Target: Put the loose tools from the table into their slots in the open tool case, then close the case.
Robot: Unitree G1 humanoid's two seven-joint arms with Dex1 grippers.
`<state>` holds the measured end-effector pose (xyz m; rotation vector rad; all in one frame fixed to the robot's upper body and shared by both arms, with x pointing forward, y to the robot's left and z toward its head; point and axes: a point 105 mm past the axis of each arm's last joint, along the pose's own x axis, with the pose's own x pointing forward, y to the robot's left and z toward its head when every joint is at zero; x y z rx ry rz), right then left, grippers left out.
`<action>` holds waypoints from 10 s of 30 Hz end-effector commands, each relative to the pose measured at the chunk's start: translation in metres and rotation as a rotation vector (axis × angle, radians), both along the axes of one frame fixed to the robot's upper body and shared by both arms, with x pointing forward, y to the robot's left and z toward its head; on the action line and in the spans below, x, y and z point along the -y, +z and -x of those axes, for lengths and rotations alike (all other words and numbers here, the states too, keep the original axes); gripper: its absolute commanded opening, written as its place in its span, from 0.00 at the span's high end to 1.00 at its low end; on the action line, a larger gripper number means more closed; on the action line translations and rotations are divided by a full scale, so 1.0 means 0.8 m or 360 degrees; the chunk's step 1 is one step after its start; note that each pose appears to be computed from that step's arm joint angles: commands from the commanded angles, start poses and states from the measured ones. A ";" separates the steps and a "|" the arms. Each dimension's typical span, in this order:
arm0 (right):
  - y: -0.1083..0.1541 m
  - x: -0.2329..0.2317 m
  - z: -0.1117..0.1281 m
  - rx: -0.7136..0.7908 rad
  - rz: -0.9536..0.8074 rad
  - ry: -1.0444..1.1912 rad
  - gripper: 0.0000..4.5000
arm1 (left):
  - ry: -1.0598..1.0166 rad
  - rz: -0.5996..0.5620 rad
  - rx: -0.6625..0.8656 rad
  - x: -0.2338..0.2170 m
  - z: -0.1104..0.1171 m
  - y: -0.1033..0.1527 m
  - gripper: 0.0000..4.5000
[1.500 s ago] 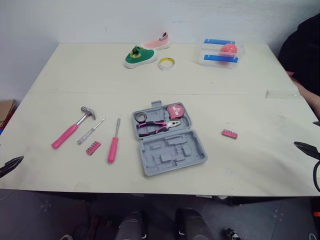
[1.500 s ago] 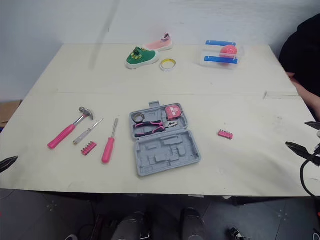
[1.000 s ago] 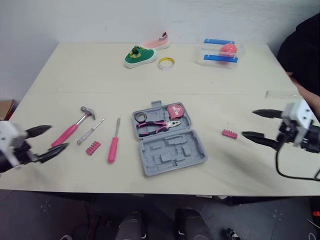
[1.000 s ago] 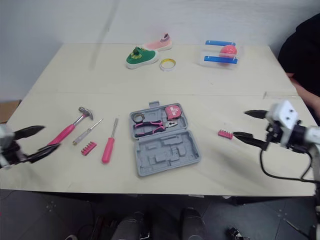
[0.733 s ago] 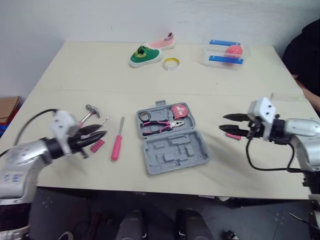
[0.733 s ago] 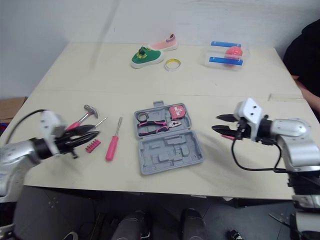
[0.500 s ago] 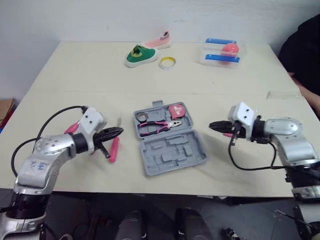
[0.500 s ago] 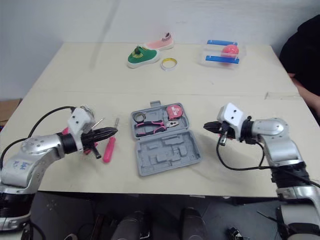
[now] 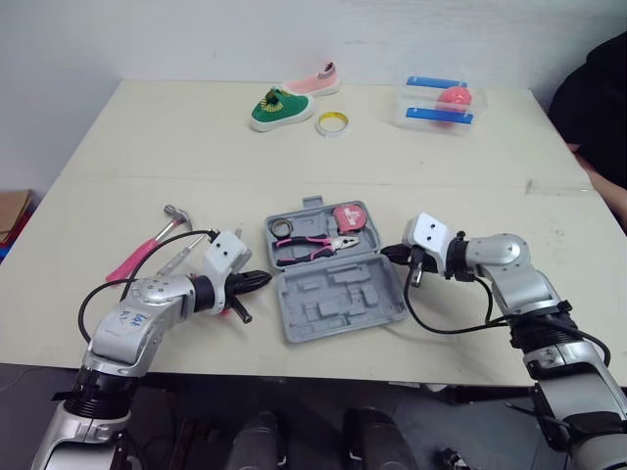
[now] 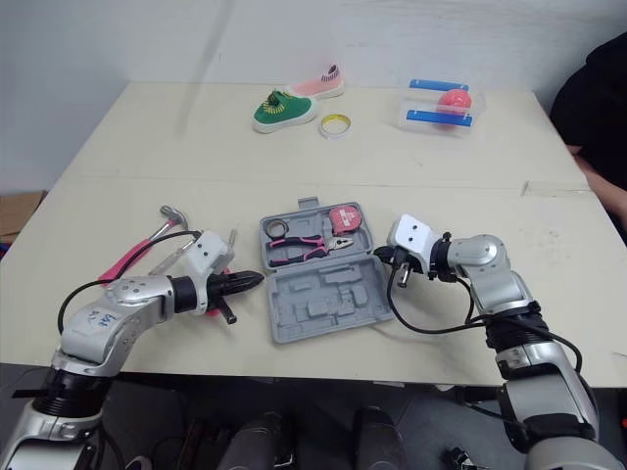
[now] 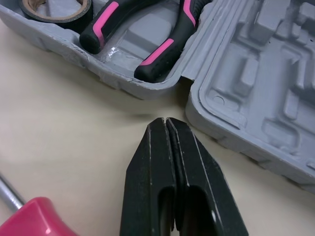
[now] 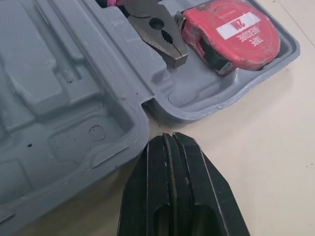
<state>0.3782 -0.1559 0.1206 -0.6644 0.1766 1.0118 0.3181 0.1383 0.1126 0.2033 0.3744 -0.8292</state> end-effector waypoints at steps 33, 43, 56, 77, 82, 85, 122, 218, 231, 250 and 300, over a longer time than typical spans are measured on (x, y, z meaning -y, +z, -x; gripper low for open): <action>0.010 0.024 0.047 -0.0048 -0.0061 0.0009 0.99 | -0.0154 -0.0005 0.0167 0.015 -0.024 0.021 1.00; 0.067 0.114 0.081 0.0115 -0.0188 -0.0181 0.66 | -0.0009 0.0102 0.0352 -0.091 0.027 0.084 1.00; 0.052 0.354 0.187 0.0380 -0.0104 -0.1135 0.00 | 0.1356 0.0016 0.0617 -0.388 0.136 0.058 0.01; 0.066 0.194 0.131 0.0291 -0.0928 -0.0327 0.00 | 0.0983 0.0235 0.0363 -0.304 0.116 0.066 0.01; 0.078 0.130 0.140 0.0288 -0.0991 -0.0044 0.00 | 0.0846 0.0265 0.0139 -0.251 0.107 0.058 0.01; 0.078 0.088 0.152 0.0391 -0.0871 0.0231 0.00 | 0.0793 0.0274 0.0119 -0.227 0.095 0.063 0.01; 0.115 0.010 0.161 0.0480 -0.0776 0.0565 0.00 | 0.0569 -0.0317 -0.0319 -0.193 -0.041 -0.017 0.47; 0.074 0.067 0.173 0.0227 -0.0652 0.0147 0.00 | -0.1200 -0.1121 0.0419 0.145 -0.019 0.044 0.99; 0.071 0.068 0.175 0.0213 -0.0659 0.0163 0.00 | -0.1240 -0.0963 0.0723 0.154 -0.012 0.092 0.29; 0.062 0.074 0.174 0.0216 -0.0678 0.0111 0.00 | -0.0840 0.0123 0.0593 0.142 -0.019 0.061 0.99; 0.060 0.098 0.172 0.0254 -0.0646 0.0038 0.00 | -0.0793 0.0266 0.0528 0.086 -0.010 0.086 0.99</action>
